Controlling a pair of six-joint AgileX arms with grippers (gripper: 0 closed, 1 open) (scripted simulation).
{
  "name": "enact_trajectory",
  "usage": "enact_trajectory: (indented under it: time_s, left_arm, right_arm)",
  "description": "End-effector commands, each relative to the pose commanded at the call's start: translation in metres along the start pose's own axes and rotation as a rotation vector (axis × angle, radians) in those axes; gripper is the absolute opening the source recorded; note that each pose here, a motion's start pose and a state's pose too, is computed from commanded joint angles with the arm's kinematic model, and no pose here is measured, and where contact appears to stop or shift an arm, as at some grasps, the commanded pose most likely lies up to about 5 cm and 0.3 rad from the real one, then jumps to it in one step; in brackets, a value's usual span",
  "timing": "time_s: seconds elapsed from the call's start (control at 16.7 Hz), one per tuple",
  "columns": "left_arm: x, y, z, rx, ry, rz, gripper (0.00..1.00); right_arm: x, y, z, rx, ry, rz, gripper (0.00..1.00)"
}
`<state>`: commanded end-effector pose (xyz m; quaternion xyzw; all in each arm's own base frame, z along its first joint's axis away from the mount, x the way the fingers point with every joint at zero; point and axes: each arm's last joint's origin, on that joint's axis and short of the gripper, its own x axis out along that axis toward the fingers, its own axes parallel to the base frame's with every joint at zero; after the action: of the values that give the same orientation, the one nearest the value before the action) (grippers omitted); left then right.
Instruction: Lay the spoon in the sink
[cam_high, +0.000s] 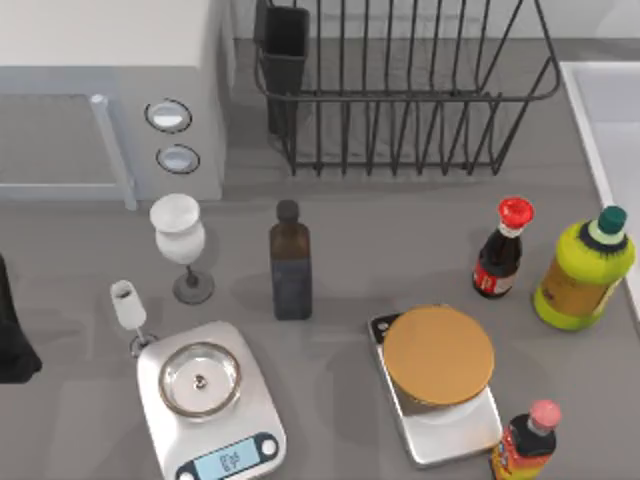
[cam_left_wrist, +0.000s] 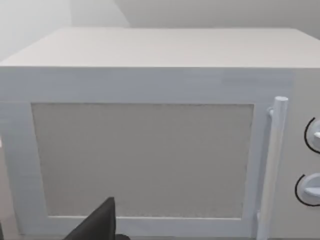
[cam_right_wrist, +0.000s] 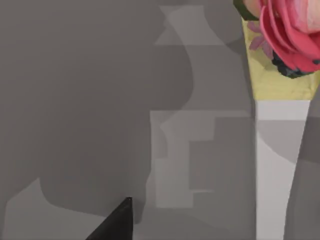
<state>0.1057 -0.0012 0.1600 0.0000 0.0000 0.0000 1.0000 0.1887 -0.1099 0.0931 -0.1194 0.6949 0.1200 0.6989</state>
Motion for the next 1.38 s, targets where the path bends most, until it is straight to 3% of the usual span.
enact_trajectory:
  time_s: [0.18,0.24,0.48,0.78,0.96,1.38]
  left_arm:
    - [0.0,0.0,0.0,0.0,0.0,0.0,1.0]
    - [0.0,0.0,0.0,0.0,0.0,0.0,1.0]
    - [0.0,0.0,0.0,0.0,0.0,0.0,1.0]
    - [0.0,0.0,0.0,0.0,0.0,0.0,1.0]
    - [0.0,0.0,0.0,0.0,0.0,0.0,1.0]
    - [0.0,0.0,0.0,0.0,0.0,0.0,1.0]
  right_arm:
    - [0.0,0.0,0.0,0.0,0.0,0.0,0.0]
    - [-0.022,0.0,0.001,0.017,-0.02,0.0,0.0]
    - [-0.038,-0.005,0.004,0.015,-0.025,-0.005,0.0]
    - [-0.091,-0.004,0.004,0.014,-0.002,0.023,0.0]
    - [-0.118,-0.001,0.002,0.016,-0.016,0.005,0.0]
    - [-0.121,-0.002,0.004,0.018,-0.015,0.006,0.0]
